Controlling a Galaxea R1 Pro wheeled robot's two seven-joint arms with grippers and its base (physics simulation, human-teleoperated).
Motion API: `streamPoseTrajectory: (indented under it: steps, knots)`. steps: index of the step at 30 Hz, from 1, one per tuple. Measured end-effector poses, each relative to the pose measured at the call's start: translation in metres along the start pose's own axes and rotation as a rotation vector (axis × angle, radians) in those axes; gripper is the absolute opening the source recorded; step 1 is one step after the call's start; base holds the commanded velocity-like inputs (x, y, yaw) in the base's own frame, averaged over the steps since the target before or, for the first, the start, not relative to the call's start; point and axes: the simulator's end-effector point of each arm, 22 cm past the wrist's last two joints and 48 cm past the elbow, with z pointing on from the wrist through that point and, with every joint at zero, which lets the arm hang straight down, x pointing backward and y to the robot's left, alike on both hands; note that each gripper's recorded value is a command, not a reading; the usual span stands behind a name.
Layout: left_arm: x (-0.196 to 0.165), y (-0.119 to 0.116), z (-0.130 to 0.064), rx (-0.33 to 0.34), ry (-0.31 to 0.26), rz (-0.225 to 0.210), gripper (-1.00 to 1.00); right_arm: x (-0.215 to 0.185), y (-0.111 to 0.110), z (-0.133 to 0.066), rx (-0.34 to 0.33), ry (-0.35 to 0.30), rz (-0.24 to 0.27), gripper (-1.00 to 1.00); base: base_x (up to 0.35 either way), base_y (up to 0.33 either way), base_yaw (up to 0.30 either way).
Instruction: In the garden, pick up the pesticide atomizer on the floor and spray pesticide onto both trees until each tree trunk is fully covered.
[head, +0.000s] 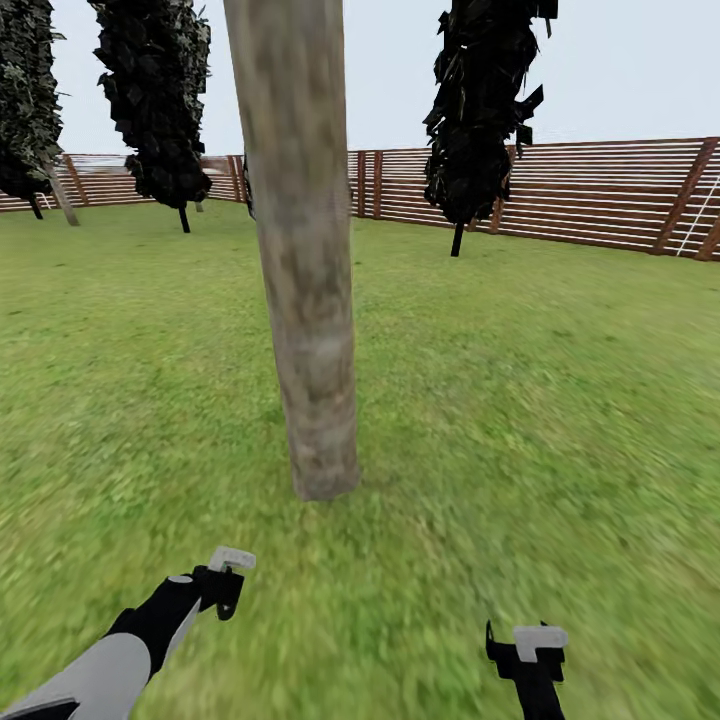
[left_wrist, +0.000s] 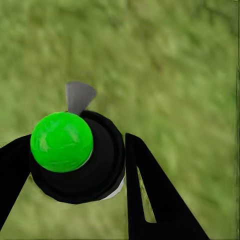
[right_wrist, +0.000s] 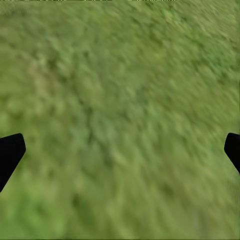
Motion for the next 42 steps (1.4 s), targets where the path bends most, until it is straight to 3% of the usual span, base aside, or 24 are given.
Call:
streamPoseTrajectory:
  steps: [7,18,22,24,28,31,34,36,38,41,42]
  knots:
    - [-0.004,-0.026,0.002,0.032,0.013,-0.012,-1.0,0.002,0.0,-0.001,0.0,0.004,-0.001,1.0,0.279,-0.199,-0.035]
    - [-0.016,-0.025,0.001,0.031,-0.019,-0.029,-1.0,0.005,0.0,-0.002,0.0,0.011,-0.001,1.0,0.193,0.041,-0.208]
    - [-0.021,-0.054,0.003,0.069,-0.027,-0.04,-1.0,0.006,-0.001,-0.002,0.001,0.011,-0.001,1.0,0.004,0.003,-0.007]
    - [-0.022,-0.045,0.002,0.058,-0.029,-0.039,-1.0,0.006,-0.001,-0.002,0.002,0.011,-0.002,1.0,-0.044,0.009,-0.001]
    - [-0.027,0.0,-0.003,-0.004,-0.044,-0.035,-1.0,0.006,-0.001,-0.002,0.002,0.012,-0.002,1.0,-0.258,0.071,0.0]
    - [-0.032,-0.02,-0.001,0.021,-0.051,-0.038,-1.0,0.006,-0.002,-0.002,0.002,0.012,-0.002,1.0,-0.303,0.07,0.0]
    - [-0.048,-0.064,0.0,0.077,-0.073,-0.039,-1.0,0.006,-0.002,-0.002,0.003,0.011,-0.002,1.0,-0.098,0.019,0.0]
    - [-0.063,-0.069,-0.002,0.082,-0.1,-0.037,-1.0,0.006,-0.002,-0.002,0.003,0.011,-0.002,1.0,-0.021,0.004,0.0]
    - [-0.076,-0.059,-0.006,0.067,-0.113,-0.039,-1.0,0.006,-0.002,-0.002,0.003,0.011,-0.002,1.0,-0.005,0.001,0.0]
    - [-0.091,0.0,-0.02,-0.016,-0.107,-0.043,-1.0,0.006,-0.006,-0.001,0.007,0.011,-0.006,1.0,0.0,0.0,0.0]
    - [-0.094,0.007,-0.023,-0.023,-0.113,-0.043,-1.0,0.006,-0.006,-0.001,0.007,0.012,-0.007,1.0,0.0,0.0,0.0]
